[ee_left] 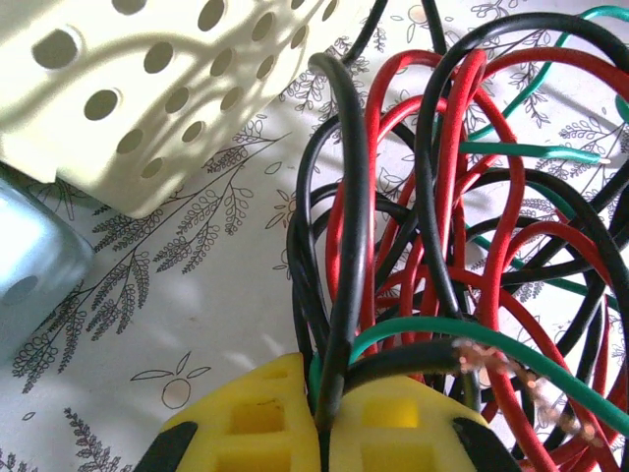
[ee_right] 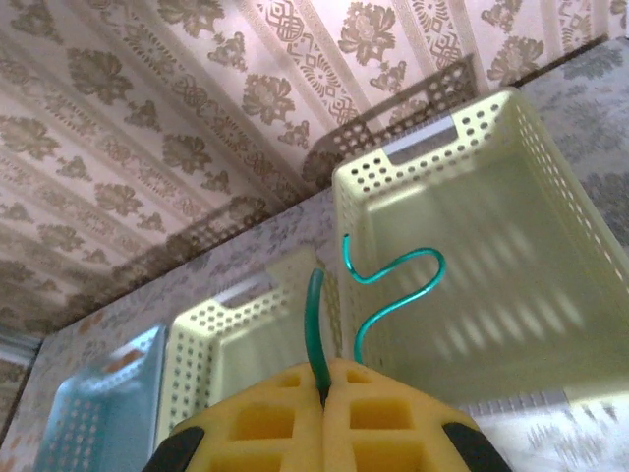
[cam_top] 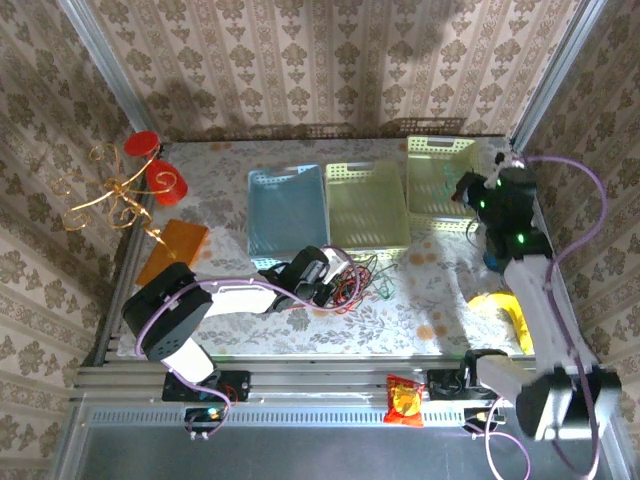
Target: Untangle the cables
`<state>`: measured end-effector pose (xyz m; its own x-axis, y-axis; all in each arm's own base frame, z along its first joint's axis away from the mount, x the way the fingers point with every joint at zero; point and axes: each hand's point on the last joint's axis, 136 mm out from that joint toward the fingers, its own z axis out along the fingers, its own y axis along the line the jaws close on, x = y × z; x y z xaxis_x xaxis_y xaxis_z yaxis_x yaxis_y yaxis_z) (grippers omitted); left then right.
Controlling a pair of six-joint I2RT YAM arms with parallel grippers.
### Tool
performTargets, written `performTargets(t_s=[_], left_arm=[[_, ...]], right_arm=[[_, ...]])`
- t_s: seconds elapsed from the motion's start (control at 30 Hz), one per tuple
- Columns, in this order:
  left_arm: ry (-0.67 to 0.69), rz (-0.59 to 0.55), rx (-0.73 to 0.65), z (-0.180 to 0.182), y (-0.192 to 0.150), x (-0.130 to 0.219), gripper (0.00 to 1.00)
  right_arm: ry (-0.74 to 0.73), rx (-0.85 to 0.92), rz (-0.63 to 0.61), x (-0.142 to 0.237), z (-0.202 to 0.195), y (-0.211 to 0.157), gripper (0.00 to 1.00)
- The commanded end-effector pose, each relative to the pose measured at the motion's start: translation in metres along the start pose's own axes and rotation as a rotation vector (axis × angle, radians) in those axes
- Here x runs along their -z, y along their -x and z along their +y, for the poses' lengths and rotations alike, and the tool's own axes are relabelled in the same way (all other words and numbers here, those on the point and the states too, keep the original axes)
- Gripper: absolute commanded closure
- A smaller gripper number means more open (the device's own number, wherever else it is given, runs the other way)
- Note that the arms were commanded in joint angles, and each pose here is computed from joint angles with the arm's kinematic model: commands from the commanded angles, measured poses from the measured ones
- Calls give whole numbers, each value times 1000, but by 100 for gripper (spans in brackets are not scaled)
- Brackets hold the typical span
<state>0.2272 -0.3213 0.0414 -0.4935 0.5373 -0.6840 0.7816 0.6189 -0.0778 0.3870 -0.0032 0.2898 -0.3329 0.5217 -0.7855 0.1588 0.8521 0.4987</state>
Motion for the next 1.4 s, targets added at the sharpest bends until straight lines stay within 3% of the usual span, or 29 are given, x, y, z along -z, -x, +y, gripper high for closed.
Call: performTargets(t_s=[0.0, 0.13, 0.17, 0.2, 0.27, 0.4, 0.53, 0.63, 0.9, 1.23, 1.37], left_arm=[[-25, -33, -39, -7, 4, 7, 100], [-27, -39, -45, -8, 8, 9, 100], [-27, -38, -45, -8, 8, 9, 100], [-27, -40, -44, -9, 9, 10, 100], [-24, -45, -43, -8, 10, 11, 100], [-11, -59, -36, -6, 11, 14, 100], [-5, -62, -35, -5, 11, 13, 100], [-11, -64, -34, -6, 12, 12, 100], [-11, -63, -37, -6, 14, 10, 100], [-15, -48, -38, -7, 11, 8, 100], [-16, -43, -40, -7, 10, 8, 100]], right_arm=[[-65, 7, 48, -59, -15, -4, 100], [-131, 4, 157, -125, -35, -27, 98], [-158, -7, 176, -135, -42, -33, 94], [-176, -13, 198, -142, -47, -40, 82], [-214, -22, 227, -145, -55, -51, 65], [-287, 2, 189, -117, -61, -62, 53], [-302, 42, 130, -70, -53, -64, 51], [-234, 82, 173, -36, -32, -87, 52], [-25, 267, 552, 25, 2, -231, 52], [-25, 341, 790, 35, -27, -309, 53], [-22, 350, 837, 26, -23, -318, 55]])
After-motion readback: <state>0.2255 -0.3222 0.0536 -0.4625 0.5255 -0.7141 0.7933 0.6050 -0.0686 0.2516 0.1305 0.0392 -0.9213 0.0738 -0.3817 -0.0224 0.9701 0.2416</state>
